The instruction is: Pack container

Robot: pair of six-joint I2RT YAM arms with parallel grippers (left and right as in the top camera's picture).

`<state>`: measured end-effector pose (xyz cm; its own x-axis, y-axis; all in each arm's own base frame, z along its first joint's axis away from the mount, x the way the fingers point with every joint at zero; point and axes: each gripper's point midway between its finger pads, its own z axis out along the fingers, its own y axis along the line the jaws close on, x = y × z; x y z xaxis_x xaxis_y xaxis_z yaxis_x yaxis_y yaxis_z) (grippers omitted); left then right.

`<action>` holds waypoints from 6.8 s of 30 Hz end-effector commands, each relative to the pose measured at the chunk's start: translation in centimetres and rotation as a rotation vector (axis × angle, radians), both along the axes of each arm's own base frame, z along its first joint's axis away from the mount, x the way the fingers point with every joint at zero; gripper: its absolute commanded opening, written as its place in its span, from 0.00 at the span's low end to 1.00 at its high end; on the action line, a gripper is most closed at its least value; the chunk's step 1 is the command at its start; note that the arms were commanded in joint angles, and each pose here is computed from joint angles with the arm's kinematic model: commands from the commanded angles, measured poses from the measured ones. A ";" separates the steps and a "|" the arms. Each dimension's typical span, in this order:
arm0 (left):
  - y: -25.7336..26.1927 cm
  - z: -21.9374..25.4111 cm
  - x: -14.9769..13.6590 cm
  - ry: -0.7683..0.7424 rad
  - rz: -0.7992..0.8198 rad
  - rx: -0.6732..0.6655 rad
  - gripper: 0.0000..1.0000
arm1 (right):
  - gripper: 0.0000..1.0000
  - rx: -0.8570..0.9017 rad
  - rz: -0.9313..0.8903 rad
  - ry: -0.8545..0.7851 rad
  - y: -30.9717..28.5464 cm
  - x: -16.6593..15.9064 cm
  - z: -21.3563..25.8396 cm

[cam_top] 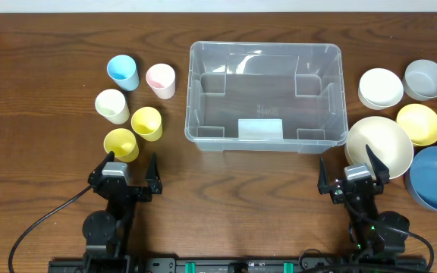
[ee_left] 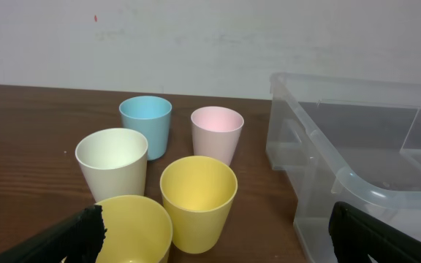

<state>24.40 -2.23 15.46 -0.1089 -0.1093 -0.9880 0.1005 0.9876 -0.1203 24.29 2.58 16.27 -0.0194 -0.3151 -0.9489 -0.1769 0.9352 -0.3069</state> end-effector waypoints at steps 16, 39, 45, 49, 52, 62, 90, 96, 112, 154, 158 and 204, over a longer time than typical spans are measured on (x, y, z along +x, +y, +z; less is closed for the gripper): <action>-0.2 -1.5 -0.1 0.043 -0.015 0.016 0.98 | 0.99 -0.013 0.018 -0.004 0.4 0.0 -0.2; -0.2 -1.5 -0.1 0.043 -0.015 0.016 0.98 | 0.99 -0.013 0.018 -0.004 0.4 0.0 -0.2; -0.2 -1.5 -0.1 0.043 -0.015 0.016 0.98 | 0.99 -0.013 0.018 -0.004 0.4 0.0 -0.2; -0.2 -1.5 -0.1 0.043 -0.015 0.016 0.98 | 0.99 -0.013 0.018 -0.004 0.4 0.0 -0.2; -0.2 -1.5 -0.1 0.043 -0.015 0.016 0.98 | 0.99 -0.013 0.018 -0.004 0.4 0.0 -0.2; -0.2 -1.5 -0.1 0.043 -0.015 0.016 0.98 | 0.99 -0.013 0.018 -0.004 0.4 0.0 -0.2; -0.2 -1.5 -0.1 0.043 -0.015 0.016 0.98 | 0.99 0.318 0.089 0.016 1.8 -0.3 1.1; -0.2 -1.5 -0.1 0.043 -0.015 0.016 0.98 | 0.99 0.419 0.163 0.036 3.1 -0.7 1.5; -0.2 -1.5 -0.1 0.043 -0.015 0.016 0.98 | 0.99 0.588 0.054 -0.118 0.6 -3.3 14.1; -0.2 -1.5 -0.1 0.043 -0.015 0.016 0.98 | 0.99 1.225 -1.169 0.984 -16.7 -5.2 0.5; -0.2 -1.5 -0.1 0.043 -0.015 0.016 0.98 | 0.99 1.210 -1.191 0.964 -17.3 -5.2 0.5; -0.2 -1.5 -0.1 0.043 -0.015 0.016 0.98 | 0.99 1.212 -1.303 1.139 -12.3 -5.3 -10.4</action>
<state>24.39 -2.23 15.48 -0.1094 -0.1093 -0.9880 0.1008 0.9876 -0.1204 19.49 -9.85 6.70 -0.2623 0.9643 -0.0371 0.9501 0.2647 0.1649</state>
